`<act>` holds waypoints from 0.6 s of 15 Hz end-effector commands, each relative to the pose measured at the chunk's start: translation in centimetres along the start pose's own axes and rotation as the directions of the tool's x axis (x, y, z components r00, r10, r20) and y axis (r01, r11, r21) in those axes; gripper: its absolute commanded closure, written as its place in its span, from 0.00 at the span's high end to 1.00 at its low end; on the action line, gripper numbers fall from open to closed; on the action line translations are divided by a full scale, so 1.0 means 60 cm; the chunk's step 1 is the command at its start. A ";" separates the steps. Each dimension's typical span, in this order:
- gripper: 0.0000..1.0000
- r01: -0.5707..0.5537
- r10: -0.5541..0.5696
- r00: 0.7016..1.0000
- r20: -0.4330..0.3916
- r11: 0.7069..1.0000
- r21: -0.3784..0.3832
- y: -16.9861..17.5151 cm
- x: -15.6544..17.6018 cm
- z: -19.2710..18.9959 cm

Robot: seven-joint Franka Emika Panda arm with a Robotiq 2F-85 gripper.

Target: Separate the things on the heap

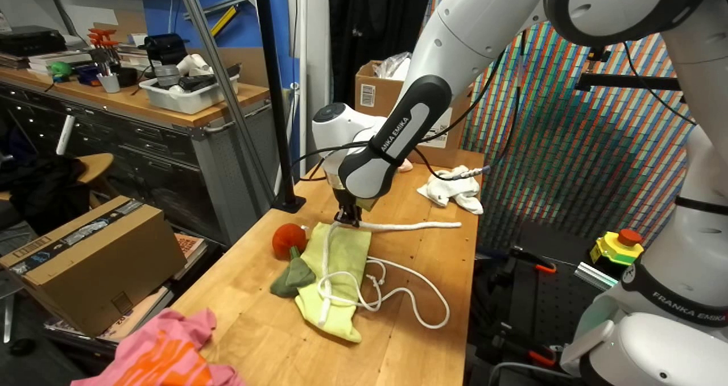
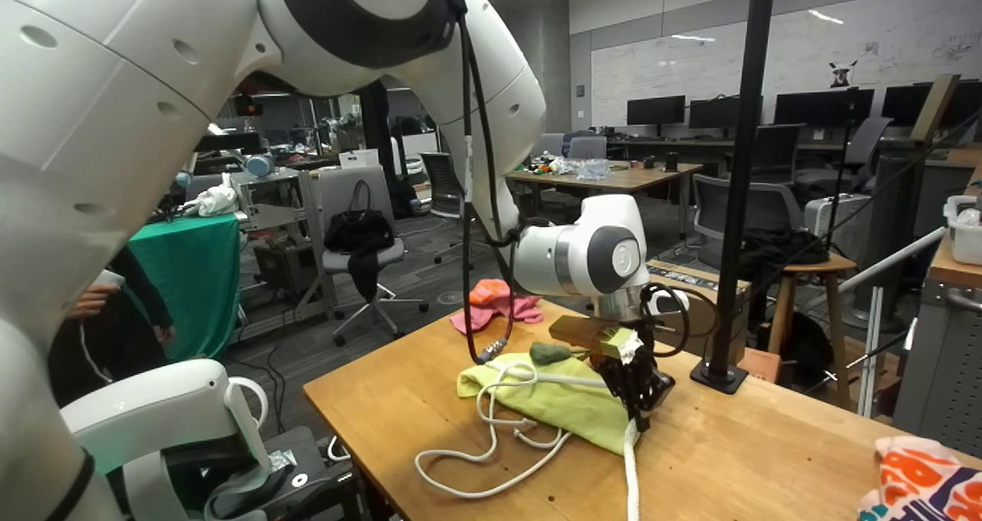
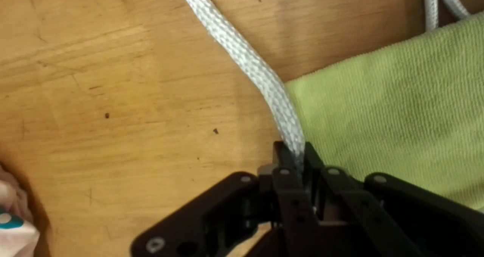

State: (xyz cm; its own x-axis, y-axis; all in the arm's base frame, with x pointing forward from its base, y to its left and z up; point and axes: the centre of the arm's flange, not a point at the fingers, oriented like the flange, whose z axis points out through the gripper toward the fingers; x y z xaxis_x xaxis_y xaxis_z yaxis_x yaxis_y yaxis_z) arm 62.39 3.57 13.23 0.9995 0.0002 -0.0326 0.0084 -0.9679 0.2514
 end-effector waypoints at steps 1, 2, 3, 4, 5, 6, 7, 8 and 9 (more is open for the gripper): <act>0.07 -0.070 0.069 0.996 -0.063 0.997 -0.026 0.024 0.031 -0.055; 0.07 -0.108 0.107 0.991 -0.079 0.994 -0.018 0.033 0.042 -0.070; 0.07 -0.145 0.144 0.986 -0.088 0.989 -0.004 0.043 0.054 -0.085; 0.07 -0.175 0.174 0.980 -0.095 0.985 0.003 0.050 0.062 -0.098; 0.07 -0.210 0.210 0.973 -0.097 0.978 0.011 0.060 0.073 -0.111; 0.07 -0.242 0.243 0.965 -0.097 0.970 0.017 0.066 0.082 -0.120; 0.07 -0.277 0.278 0.956 -0.090 0.961 0.016 0.073 0.091 -0.123; 0.07 -0.307 0.306 0.949 -0.080 0.952 0.009 0.080 0.098 -0.126; 0.07 -0.337 0.337 0.939 -0.063 0.941 0.000 0.087 0.104 -0.124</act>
State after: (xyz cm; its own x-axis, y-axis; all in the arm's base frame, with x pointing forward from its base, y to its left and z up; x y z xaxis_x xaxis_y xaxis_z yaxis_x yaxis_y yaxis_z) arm 67.08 1.13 20.46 0.9701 -0.2131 0.1158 -0.2356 -0.9417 0.2401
